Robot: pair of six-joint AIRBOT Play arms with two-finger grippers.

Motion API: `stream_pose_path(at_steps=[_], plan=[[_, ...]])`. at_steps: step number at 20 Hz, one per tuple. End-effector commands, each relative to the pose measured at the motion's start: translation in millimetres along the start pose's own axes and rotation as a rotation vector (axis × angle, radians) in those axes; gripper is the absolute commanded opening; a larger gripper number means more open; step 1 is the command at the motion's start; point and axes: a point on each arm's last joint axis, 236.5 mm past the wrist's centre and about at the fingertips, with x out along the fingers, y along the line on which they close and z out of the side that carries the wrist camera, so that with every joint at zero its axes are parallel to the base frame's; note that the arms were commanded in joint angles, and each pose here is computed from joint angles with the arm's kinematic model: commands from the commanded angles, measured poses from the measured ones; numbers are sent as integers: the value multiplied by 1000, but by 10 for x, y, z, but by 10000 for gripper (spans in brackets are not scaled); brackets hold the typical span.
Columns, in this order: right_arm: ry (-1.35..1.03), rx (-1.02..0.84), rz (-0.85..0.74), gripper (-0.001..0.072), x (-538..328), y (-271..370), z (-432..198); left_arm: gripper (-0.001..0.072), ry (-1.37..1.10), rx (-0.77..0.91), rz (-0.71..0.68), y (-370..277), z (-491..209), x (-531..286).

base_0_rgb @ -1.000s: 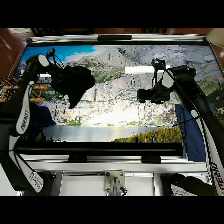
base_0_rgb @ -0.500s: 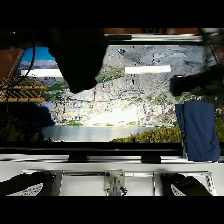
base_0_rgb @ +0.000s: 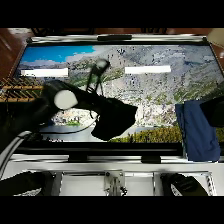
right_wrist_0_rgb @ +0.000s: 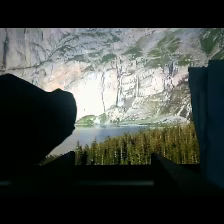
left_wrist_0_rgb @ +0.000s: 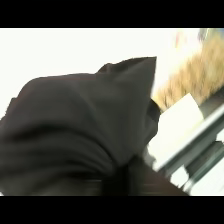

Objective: Fold the shirts.

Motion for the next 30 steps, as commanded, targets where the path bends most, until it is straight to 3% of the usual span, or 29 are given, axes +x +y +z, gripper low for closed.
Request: stream_pose_path(at_steps=[1, 2, 7, 11, 16, 22, 24, 28, 29, 30], plan=[[77, 10, 17, 583, 275, 69, -200, 647, 155, -167, -90, -132, -478, 575], [98, 6, 9, 583, 439, 70, -256, 702, 158, -245, -117, -157, -450, 571], [196, -4, -38, 583, 1394, 55, -556, 702, 135, -286, -98, 436, -141, -163], [401, -86, 43, 585, 2125, 351, -860, 700, 313, -415, -30, 1118, -694, -567], [705, 55, 294, 585, 2758, 631, -1301, 700, 386, -574, -10, 1389, -1311, -85], [822, 105, 264, 585, 3026, 418, -1531, 698, 408, -688, -53, 1409, -1579, 568], [799, 109, 253, 585, 3110, 404, -1526, 584, 396, -716, -69, 1361, -1559, 763], [798, 131, 238, 585, 3178, 372, -1632, 569, 348, -724, -69, 1325, -1476, 958], [800, 141, 231, 585, 3202, 359, -1678, 457, 338, -727, -66, 1335, -1460, 973], [799, 154, 223, 585, 3233, 345, -1723, 265, 336, -726, -65, 1342, -1456, 977]])
